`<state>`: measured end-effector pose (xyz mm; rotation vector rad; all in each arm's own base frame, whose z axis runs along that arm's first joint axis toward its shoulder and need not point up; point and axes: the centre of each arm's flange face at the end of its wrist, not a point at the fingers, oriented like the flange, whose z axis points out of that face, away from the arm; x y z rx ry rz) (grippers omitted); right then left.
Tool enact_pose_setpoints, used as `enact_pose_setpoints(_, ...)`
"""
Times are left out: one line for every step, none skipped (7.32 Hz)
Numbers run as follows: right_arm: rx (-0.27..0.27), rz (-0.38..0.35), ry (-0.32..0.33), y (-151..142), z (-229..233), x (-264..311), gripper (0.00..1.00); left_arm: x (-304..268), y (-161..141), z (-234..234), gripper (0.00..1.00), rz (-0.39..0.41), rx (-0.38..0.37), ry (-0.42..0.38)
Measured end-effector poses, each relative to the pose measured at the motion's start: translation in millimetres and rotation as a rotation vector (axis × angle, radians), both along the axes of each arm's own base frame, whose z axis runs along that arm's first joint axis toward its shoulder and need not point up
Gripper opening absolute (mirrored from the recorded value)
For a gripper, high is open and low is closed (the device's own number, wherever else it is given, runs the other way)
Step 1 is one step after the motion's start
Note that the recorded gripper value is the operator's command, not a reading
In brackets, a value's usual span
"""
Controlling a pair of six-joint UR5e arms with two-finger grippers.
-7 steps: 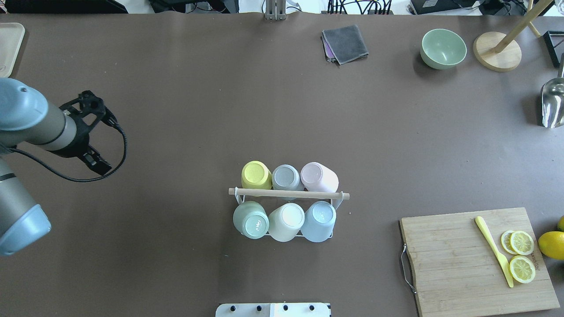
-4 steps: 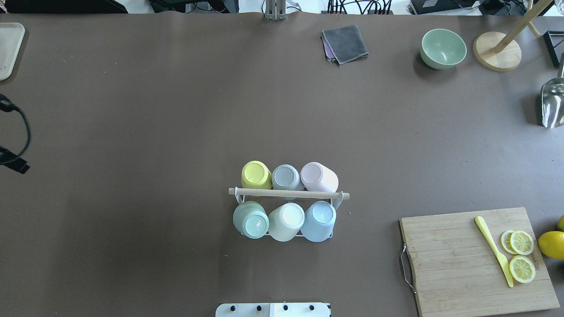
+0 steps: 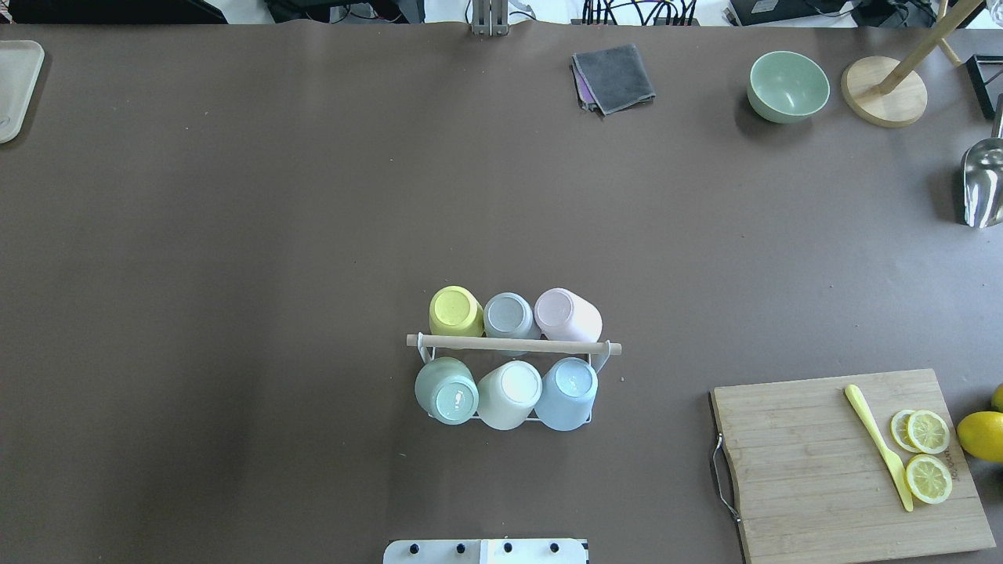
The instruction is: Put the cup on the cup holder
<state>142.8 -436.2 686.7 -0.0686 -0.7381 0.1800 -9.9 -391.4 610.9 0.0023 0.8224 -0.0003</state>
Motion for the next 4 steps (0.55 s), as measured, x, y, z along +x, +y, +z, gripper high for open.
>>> enact_pose_setpoints(0.006, -0.002, 0.001, -1, -1, 0, 1.00, -7, 1, 4, 0.99, -0.018, -0.010, 0.007)
enact_pose_setpoints(0.016, -0.012, 0.004, -4, -5, -3, 1.00, -10, 2, 5, 0.99, -0.026, -0.013, 0.009)
enact_pose_setpoints(0.026, -0.033, 0.009, -9, -9, -11, 1.00, -15, 3, 3, 0.99, -0.036, -0.010, 0.009)
enact_pose_setpoints(0.037, -0.054, 0.015, -14, -14, -19, 1.00, -19, 5, 2, 0.99, -0.038, 0.002, 0.007)
